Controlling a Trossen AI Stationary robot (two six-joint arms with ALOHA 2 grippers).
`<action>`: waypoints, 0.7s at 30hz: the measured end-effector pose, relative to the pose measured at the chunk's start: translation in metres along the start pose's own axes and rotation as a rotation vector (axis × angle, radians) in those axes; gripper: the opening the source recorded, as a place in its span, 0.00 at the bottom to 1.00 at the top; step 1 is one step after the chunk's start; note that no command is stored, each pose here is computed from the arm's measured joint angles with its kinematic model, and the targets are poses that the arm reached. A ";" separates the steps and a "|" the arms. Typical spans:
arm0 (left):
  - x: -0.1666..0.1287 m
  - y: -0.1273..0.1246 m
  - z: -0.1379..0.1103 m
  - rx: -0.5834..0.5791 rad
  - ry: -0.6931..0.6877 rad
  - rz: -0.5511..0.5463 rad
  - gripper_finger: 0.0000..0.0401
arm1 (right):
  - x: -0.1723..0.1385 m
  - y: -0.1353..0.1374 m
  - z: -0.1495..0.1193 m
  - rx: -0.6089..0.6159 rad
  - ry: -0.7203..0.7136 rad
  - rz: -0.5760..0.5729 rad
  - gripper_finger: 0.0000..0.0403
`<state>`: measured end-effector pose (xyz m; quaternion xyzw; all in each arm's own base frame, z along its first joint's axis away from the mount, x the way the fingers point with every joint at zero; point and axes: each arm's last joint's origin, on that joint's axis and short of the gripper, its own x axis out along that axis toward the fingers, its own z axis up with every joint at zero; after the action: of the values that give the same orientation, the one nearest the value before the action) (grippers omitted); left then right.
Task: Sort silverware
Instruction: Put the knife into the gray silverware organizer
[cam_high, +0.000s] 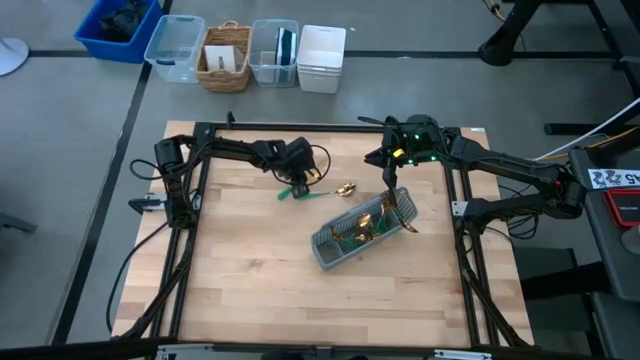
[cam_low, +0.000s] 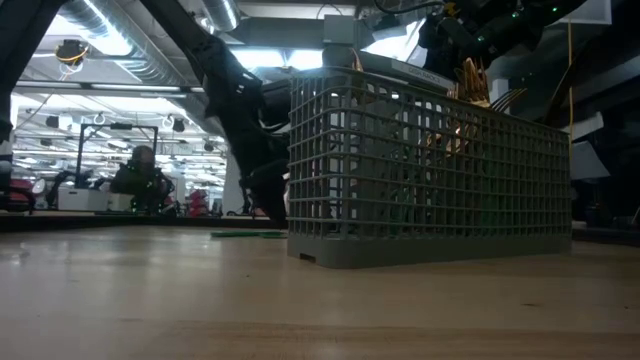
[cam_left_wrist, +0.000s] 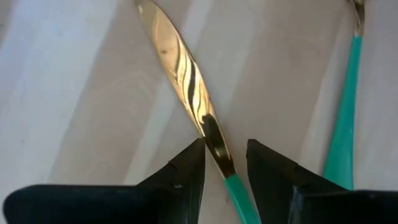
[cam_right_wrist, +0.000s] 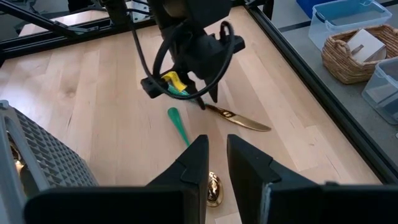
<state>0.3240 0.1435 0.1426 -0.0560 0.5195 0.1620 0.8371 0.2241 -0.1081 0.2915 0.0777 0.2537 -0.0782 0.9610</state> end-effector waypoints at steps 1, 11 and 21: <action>0.000 0.001 0.001 -0.015 -0.009 0.003 0.27 | 0.000 0.000 0.000 0.000 0.000 0.000 0.16; 0.012 0.001 -0.003 -0.054 0.024 0.003 0.27 | 0.000 0.000 0.000 0.000 0.001 0.000 0.16; 0.014 0.000 -0.009 -0.056 0.092 -0.006 0.23 | 0.000 0.000 0.000 0.001 0.003 0.000 0.16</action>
<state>0.3222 0.1446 0.1258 -0.0882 0.5527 0.1712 0.8108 0.2240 -0.1080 0.2913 0.0782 0.2549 -0.0781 0.9606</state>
